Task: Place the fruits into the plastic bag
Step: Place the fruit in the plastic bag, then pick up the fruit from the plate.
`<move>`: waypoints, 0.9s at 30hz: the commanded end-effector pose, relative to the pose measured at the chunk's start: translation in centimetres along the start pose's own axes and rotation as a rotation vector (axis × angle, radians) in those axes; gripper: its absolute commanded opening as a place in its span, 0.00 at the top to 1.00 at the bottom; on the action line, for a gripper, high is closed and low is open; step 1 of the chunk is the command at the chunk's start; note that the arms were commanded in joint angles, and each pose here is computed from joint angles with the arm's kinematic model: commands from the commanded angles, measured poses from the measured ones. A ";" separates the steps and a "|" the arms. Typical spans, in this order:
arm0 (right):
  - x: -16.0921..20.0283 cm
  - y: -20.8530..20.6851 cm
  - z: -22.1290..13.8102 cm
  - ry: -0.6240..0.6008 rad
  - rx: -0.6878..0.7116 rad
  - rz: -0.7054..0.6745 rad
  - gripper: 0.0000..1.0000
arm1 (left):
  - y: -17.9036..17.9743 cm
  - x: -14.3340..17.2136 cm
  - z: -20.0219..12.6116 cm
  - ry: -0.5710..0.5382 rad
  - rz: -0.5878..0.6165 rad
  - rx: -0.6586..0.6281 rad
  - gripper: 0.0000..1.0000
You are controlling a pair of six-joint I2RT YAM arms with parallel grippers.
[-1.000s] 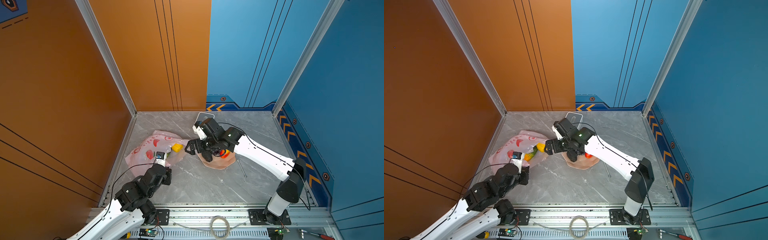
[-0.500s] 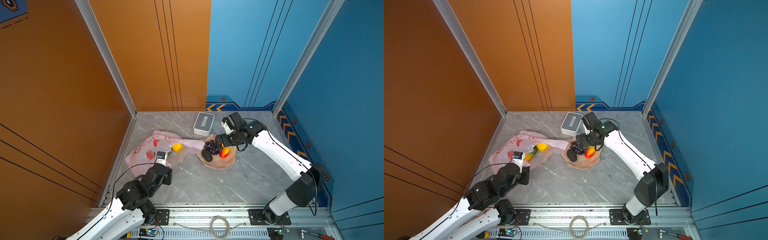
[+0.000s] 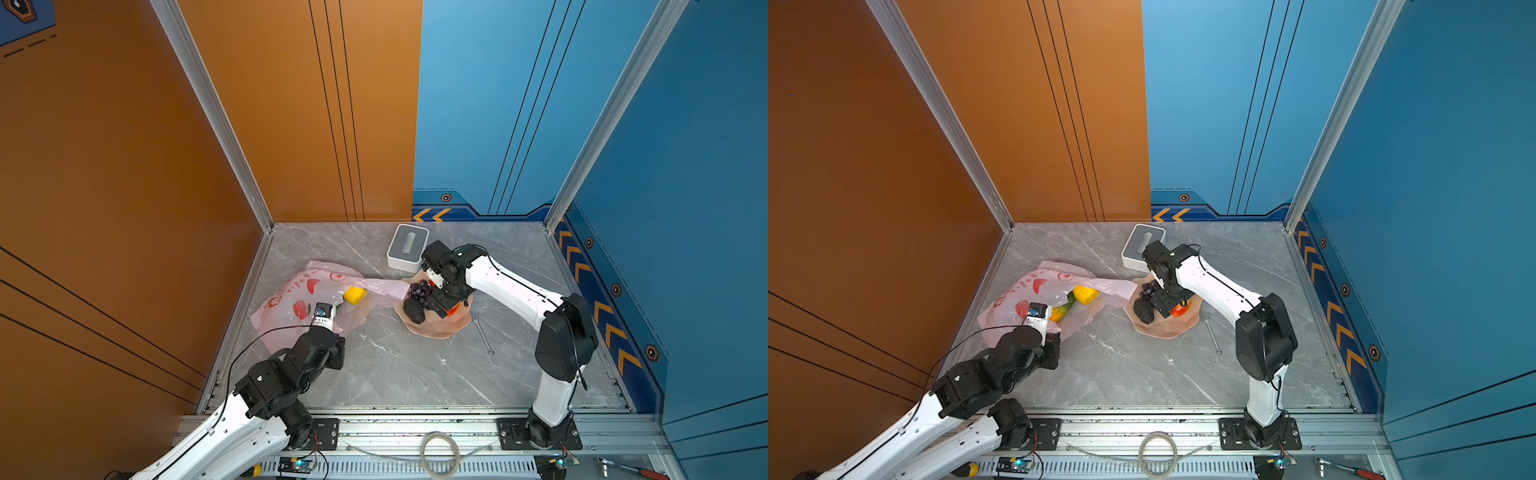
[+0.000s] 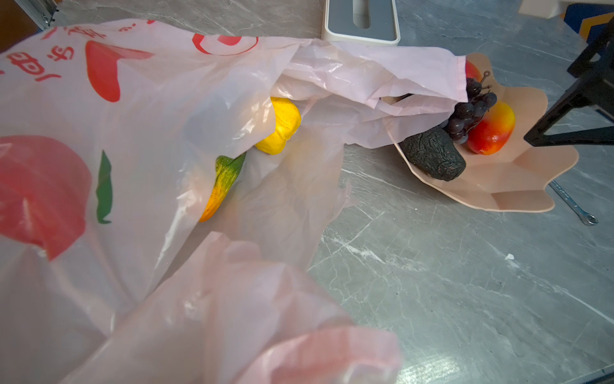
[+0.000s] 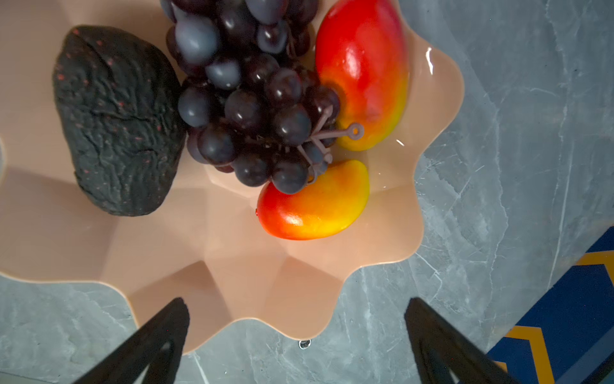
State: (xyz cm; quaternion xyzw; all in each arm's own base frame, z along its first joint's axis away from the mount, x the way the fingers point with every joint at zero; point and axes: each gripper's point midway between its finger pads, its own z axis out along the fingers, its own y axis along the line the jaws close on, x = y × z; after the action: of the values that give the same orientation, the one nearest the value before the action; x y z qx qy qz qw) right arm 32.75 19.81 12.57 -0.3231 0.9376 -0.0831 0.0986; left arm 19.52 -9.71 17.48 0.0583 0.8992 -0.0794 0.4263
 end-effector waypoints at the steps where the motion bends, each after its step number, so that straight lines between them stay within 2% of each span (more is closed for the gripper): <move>1: -0.4 -0.7 1.0 -0.009 0.055 -0.006 0.00 | 0.2 -0.7 -0.5 -0.014 -0.011 -0.011 1.00; 5: -0.7 -1.1 2.3 -0.010 0.086 0.016 0.00 | 0.1 -0.6 -0.4 -0.007 -0.005 -0.011 1.00; 27: 0.1 -0.2 7.2 0.056 -0.012 0.069 0.04 | -0.1 -0.3 -0.1 0.010 0.006 -0.013 1.00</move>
State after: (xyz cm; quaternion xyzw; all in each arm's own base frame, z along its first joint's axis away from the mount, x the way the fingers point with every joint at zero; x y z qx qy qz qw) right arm 34.60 18.86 6.16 -0.2979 0.9471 -0.0918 0.0760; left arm 19.63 -9.85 16.95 0.0623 0.9042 -0.0715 0.4165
